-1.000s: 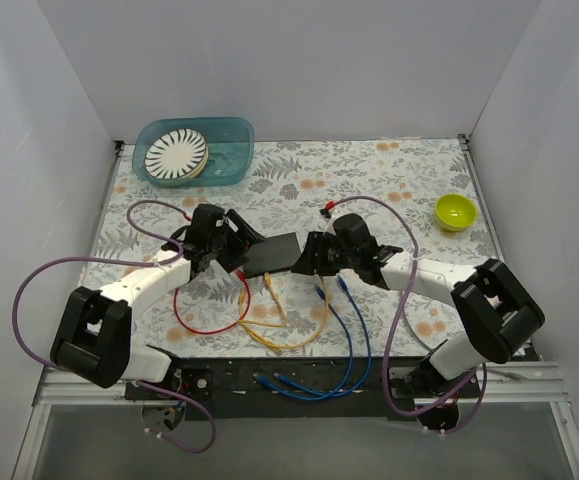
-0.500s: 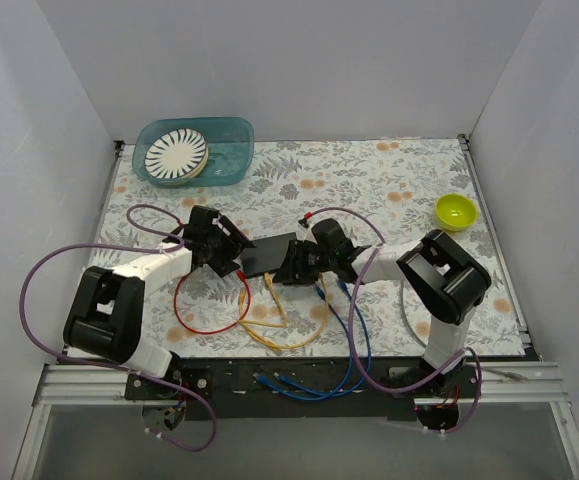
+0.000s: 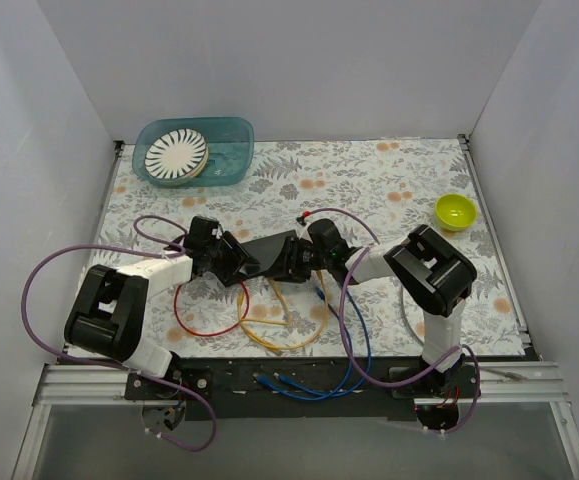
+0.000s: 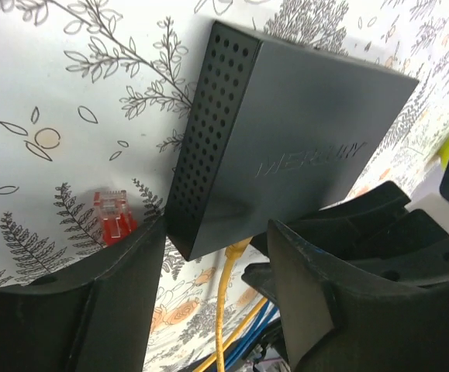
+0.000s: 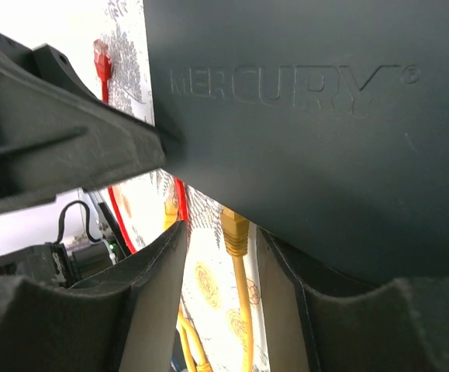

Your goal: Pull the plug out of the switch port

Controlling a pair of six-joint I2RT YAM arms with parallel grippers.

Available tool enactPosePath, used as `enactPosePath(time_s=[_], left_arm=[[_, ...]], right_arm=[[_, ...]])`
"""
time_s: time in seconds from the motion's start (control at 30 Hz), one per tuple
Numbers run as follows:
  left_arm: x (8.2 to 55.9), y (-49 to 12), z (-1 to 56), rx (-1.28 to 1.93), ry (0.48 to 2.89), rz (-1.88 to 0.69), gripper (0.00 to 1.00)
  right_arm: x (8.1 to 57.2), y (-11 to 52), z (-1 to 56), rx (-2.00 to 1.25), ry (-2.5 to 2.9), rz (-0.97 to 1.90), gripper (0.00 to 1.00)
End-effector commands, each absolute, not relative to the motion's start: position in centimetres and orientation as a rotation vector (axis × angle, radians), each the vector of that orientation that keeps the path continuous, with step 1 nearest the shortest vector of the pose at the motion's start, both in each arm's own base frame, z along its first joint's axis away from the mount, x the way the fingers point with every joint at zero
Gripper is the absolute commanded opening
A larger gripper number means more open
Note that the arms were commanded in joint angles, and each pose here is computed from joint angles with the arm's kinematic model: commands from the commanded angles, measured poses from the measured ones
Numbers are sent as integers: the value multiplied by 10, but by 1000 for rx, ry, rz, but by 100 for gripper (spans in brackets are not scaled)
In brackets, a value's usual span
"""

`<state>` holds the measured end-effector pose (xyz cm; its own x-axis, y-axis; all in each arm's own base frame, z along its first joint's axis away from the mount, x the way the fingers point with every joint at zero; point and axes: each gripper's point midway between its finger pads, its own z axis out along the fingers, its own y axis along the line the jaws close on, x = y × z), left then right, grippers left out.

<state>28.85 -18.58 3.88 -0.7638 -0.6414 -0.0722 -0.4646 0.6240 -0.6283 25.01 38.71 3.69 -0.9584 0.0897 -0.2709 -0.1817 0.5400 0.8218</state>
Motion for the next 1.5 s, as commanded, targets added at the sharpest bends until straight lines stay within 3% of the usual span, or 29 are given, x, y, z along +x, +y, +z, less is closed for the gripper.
enactPosePath(time_s=[0.0,0.17,0.4,0.9,1.17,1.47], left_arm=[[282,-194,46,-849,2561,-964,53],[287,-196,55,-812,2532,-978,53],[297,-199,69,-746,2509,-996,54],[274,-200,53,-768,2557,-1043,54],[275,-201,56,-754,2555,-1052,54],[289,-201,77,-757,2481,-1055,54]], right_arm=[[264,386,26,0,2505,1316,49],[267,378,20,7,2528,1253,48],[261,373,8,119,2559,1274,33],[278,382,22,372,2461,1424,35],[277,383,17,365,2472,1433,9],[265,378,11,248,2508,1404,1]])
